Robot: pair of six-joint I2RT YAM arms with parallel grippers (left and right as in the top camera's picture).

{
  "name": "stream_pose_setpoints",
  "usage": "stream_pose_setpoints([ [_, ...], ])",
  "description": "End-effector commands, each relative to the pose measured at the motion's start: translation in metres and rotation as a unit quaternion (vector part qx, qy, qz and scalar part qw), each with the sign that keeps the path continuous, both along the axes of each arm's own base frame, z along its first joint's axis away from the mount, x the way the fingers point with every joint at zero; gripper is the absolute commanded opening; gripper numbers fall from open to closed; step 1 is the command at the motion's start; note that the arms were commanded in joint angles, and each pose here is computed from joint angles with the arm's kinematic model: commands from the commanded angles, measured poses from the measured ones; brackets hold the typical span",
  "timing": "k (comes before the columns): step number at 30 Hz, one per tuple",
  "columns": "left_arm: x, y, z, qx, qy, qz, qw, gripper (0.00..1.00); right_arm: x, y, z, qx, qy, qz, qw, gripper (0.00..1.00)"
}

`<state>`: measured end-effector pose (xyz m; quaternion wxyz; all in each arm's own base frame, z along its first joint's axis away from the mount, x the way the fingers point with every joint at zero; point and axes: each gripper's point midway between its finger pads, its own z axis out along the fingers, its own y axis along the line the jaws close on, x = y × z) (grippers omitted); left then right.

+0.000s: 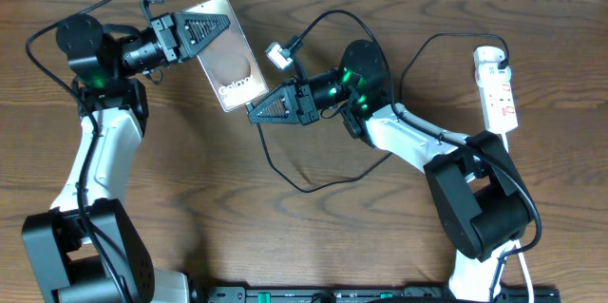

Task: Plug charger to phone and switch on socket

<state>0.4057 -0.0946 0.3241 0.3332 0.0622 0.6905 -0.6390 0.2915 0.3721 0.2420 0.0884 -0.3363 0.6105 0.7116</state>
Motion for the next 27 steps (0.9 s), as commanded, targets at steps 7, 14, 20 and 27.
stream_pose_setpoints([
  [7,-0.0227,-0.0130,0.0079,0.015,-0.014,-0.065,0.998,0.07,0.0340,0.0051,0.0140,0.021,-0.002,-0.094,0.995,0.01],
  [14,-0.0199,-0.0119,0.0086,0.013,-0.015,-0.056,0.998,0.07,0.0342,0.0026,0.0135,0.020,-0.003,-0.090,0.996,0.23],
  [20,-0.0176,-0.0110,0.0091,0.012,-0.017,-0.049,0.999,0.07,0.0337,0.0008,0.0131,0.019,-0.003,-0.086,0.996,0.89],
  [27,-0.0173,-0.0071,0.0088,0.018,-0.031,-0.045,0.998,0.07,0.0346,-0.0036,0.0123,0.017,-0.004,-0.082,0.996,0.99],
])
